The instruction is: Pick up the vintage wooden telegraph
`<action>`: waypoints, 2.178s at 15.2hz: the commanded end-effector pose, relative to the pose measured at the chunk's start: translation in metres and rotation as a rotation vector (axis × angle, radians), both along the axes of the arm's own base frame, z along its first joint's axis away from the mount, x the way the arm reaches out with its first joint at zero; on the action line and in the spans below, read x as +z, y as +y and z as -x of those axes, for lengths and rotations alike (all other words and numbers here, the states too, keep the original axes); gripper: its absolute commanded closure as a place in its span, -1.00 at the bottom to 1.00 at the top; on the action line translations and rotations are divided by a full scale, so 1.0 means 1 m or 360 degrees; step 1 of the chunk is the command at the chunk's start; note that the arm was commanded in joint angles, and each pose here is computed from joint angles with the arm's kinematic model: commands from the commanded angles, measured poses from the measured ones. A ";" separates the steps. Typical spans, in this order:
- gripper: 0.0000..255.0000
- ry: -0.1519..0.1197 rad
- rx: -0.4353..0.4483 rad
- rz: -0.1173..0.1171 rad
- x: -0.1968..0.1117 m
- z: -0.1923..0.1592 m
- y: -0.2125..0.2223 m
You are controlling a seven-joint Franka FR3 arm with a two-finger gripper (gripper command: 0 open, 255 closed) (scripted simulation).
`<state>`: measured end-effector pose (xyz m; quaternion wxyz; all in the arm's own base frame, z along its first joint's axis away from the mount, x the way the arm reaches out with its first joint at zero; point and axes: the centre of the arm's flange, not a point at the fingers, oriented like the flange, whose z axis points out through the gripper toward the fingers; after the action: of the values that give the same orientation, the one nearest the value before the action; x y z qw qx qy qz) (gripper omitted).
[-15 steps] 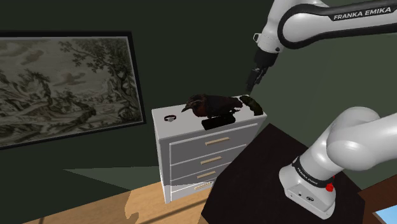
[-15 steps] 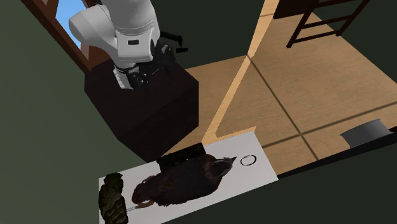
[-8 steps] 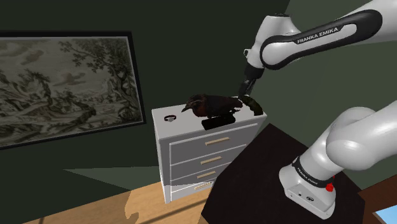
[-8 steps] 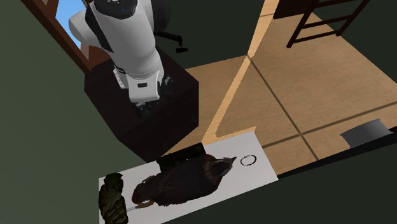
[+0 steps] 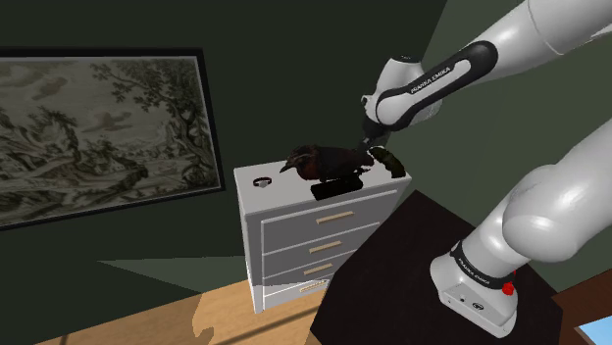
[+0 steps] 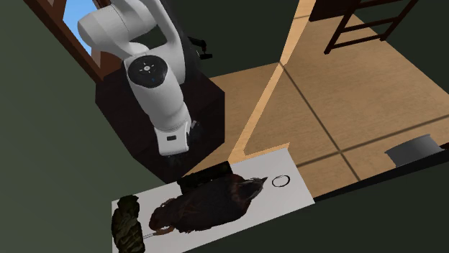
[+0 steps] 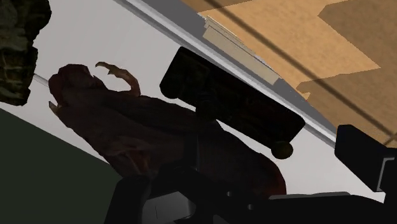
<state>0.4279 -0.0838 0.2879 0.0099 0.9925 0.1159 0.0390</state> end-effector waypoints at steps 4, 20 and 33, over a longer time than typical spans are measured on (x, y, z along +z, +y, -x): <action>-1.00 -0.0045 0.0055 0.0023 -0.055 -0.027 -0.018; 1.00 -0.0062 0.0076 0.0031 -0.117 -0.039 -0.025; 1.00 -0.0062 0.0076 0.0031 -0.080 -0.039 -0.026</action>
<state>0.4657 -0.1086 0.2025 0.0207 0.9883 0.1399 0.0570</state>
